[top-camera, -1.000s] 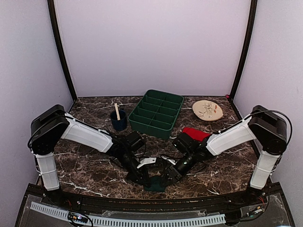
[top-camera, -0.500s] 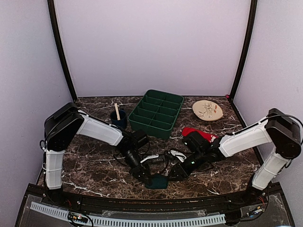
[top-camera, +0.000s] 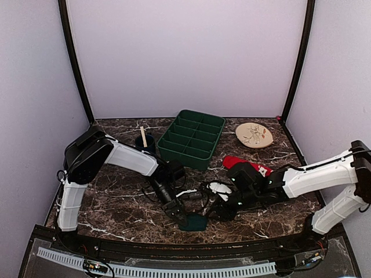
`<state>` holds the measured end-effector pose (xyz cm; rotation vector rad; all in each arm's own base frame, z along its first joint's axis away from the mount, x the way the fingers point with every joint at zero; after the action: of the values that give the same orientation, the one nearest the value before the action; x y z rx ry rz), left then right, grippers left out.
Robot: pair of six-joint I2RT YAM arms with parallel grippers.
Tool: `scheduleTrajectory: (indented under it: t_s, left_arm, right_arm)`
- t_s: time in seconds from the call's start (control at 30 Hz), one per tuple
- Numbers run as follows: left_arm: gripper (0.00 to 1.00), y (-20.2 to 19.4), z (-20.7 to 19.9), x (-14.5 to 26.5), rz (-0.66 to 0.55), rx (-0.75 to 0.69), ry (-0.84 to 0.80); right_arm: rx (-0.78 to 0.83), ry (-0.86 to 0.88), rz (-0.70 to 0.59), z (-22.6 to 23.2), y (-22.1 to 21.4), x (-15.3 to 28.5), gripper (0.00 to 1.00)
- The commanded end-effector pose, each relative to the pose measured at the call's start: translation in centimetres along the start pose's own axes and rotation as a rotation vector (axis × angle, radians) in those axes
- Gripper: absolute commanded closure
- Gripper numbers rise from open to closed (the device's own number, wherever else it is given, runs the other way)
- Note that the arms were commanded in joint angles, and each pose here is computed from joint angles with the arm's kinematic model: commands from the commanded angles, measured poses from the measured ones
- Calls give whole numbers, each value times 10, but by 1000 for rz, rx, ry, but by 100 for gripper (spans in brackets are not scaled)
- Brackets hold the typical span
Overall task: Roll the socks
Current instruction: Roll the sock at the center of the board.
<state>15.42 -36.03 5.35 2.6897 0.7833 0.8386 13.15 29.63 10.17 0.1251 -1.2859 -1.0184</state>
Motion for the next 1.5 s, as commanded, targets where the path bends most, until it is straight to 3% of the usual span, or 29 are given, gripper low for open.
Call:
scheduleTrajectory:
  t_s: [0.0, 0.4, 1.03, 1.13, 1.3, 1.47]
  left_arm:
    - [99, -3, 4, 0, 25, 30, -4]
    - [98, -6, 4, -1, 33, 57, -33]
    - [98, -3, 2, 1, 15, 57, -60]
    - [97, -3, 3, 1, 15, 61, -61]
    - [87, -1, 5, 3, 14, 62, -40]
    - [77, 3, 10, 9, 4, 65, -4]
  right_arm:
    - [83, -63, 19, 17, -3, -3, 54]
    - [198, -94, 61, 50, 1, -21, 50]
    - [281, -164, 185, 43, -4, -54, 50]
    - [291, -154, 190, 44, -5, -54, 57]
    - [302, -137, 214, 44, -10, -55, 85]
    - [286, -119, 229, 44, -15, -56, 97]
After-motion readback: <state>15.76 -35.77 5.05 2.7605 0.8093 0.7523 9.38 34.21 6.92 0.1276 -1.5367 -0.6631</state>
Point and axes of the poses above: each gripper's point midway between its finger pads, its own x axis back along the fingers, its own z axis along the line the jaws close on, y = z × x, the point moved 5 cm from there along x, back along the fingers, and after that the axes turned 2 degrees about -x, right-handed, at the moved point
